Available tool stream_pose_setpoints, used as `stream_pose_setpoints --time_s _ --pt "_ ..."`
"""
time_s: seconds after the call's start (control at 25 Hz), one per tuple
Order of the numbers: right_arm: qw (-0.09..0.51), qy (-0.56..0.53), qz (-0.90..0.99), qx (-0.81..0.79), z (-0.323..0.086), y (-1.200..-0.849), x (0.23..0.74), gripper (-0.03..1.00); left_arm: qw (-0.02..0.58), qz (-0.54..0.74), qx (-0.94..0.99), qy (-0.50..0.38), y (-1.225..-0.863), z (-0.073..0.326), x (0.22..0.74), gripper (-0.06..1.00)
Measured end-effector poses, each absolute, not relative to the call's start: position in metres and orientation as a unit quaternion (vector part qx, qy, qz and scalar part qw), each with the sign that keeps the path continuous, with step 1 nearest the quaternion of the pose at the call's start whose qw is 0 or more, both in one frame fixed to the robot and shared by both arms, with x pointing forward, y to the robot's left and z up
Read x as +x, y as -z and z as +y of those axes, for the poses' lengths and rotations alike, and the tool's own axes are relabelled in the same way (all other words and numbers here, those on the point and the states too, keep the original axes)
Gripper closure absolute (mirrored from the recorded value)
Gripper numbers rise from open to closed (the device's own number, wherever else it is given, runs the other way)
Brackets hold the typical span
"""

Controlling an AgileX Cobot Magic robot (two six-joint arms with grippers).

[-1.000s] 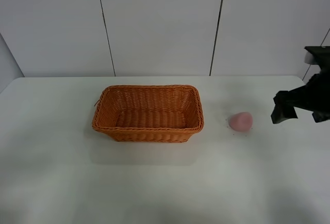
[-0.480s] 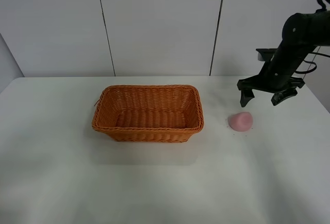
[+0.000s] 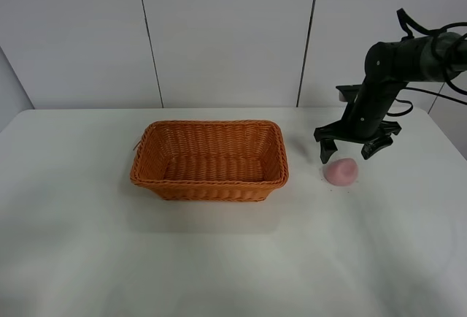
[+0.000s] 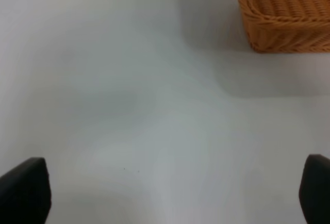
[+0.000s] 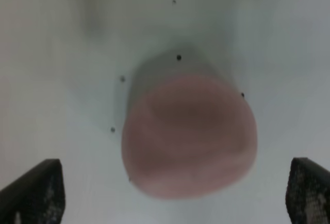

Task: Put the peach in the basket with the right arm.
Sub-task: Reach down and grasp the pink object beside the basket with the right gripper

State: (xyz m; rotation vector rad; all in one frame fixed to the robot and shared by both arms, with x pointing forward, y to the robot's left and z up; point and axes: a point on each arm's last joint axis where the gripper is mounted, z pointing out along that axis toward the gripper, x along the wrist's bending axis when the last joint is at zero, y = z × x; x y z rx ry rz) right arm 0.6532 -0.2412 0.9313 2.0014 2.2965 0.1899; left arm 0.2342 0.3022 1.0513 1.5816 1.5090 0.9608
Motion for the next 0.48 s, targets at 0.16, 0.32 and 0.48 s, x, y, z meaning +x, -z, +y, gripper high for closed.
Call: stream_pose_setpoints --time_s 0.16,0.32,0.48 --pt "0.041 -0.057 0.748 0.66 -0.241 -0.916 0.656 0.31 0.368 0.588 0.616 -0.374 -1.051 0.302 0.234 -0.04" --pt "0.04 -0.053 0.749 0.659 -0.241 -0.904 0.658 0.31 0.368 0.588 0.616 -0.374 -1.051 0.302 0.234 -0.04" --pt "0.036 -0.047 0.75 0.659 -0.241 -0.894 0.66 0.31 0.368 0.588 0.616 -0.374 -1.051 0.302 0.234 -0.04"
